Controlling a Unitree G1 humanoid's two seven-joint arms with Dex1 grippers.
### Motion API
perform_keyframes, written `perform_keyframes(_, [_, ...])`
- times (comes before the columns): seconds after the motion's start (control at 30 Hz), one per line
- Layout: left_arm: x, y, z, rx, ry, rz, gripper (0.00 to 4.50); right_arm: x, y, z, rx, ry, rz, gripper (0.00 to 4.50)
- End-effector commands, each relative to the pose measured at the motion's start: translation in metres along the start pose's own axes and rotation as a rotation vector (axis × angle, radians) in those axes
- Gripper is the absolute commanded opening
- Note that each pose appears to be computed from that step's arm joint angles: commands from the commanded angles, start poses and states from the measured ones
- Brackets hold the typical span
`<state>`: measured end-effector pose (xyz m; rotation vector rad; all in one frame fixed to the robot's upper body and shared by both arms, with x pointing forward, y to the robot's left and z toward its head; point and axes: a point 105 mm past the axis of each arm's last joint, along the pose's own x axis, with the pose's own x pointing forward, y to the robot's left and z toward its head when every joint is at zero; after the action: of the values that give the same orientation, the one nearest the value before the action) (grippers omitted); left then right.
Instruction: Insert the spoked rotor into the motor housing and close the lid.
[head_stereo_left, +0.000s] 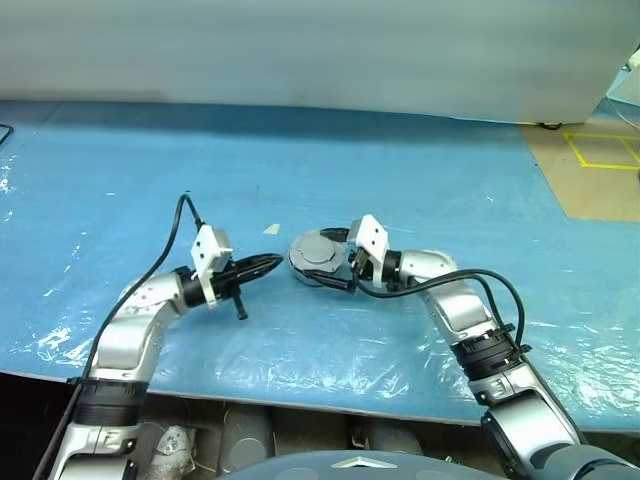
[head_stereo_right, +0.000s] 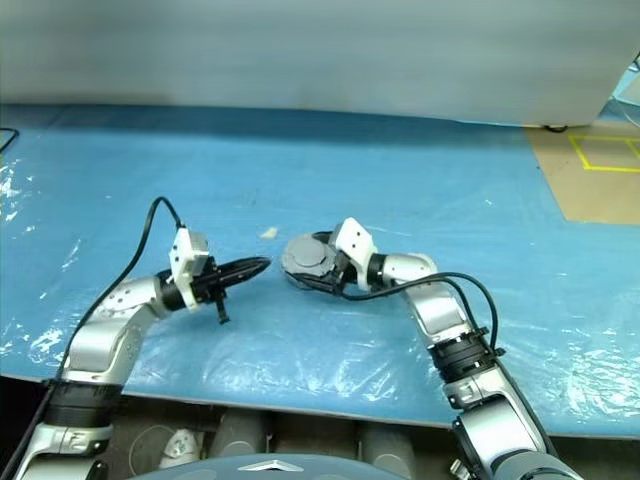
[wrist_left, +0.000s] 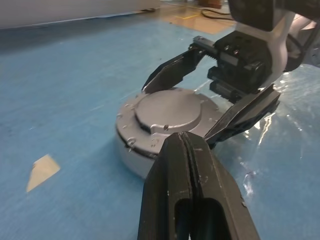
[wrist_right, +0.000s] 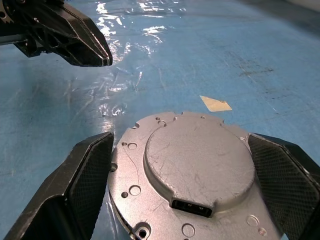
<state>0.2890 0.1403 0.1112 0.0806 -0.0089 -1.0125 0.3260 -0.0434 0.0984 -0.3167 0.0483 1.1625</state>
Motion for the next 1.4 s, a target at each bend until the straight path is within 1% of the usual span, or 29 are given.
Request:
perform_keyframes(0.03, [-0.011,0.009,0.003,0.075,-0.012,0.074,0.00,0.004,-0.004,0.000,-0.008,0.013,-0.016,4.49])
perform_keyframes(0.23, [-0.013,0.013,-0.003,0.109,-0.010,0.122,0.00,0.007,-0.001,-0.006,0.020,0.036,-0.001,4.49])
perform_keyframes(0.3, [-0.010,0.013,-0.003,0.111,-0.014,0.119,0.00,0.006,0.003,-0.002,0.078,0.012,0.029,4.49])
perform_keyframes(0.37, [-0.008,0.013,-0.001,0.113,-0.019,0.117,0.00,0.005,0.010,0.007,0.145,-0.041,0.077,4.49])
perform_keyframes(0.43, [-0.006,0.014,-0.001,0.115,-0.020,0.116,0.00,0.003,0.013,0.008,0.162,-0.037,0.097,4.49])
perform_keyframes(0.57, [-0.003,0.014,-0.001,0.115,-0.020,0.107,0.00,0.004,0.013,0.008,0.179,-0.030,0.082,4.49])
perform_keyframes(0.7, [-0.001,0.014,-0.001,0.115,-0.022,0.104,0.00,0.009,0.006,0.001,0.089,0.024,0.016,4.49])
perform_keyframes(0.8, [0.000,0.015,-0.001,0.116,-0.022,0.105,0.00,0.013,0.009,-0.009,-0.018,0.083,0.025,4.49])
perform_keyframes(1.13, [0.001,0.015,0.001,0.123,-0.028,0.112,0.00,0.020,0.013,-0.009,-0.015,0.066,0.037,4.49])
perform_keyframes(1.33, [0.002,0.014,0.001,0.128,-0.026,0.112,0.00,0.020,0.012,-0.004,0.159,0.020,0.043,4.49])
perform_keyframes(1.4, [0.003,0.014,0.000,0.129,-0.024,0.109,0.00,0.020,0.014,-0.003,0.184,0.018,0.051,4.11])
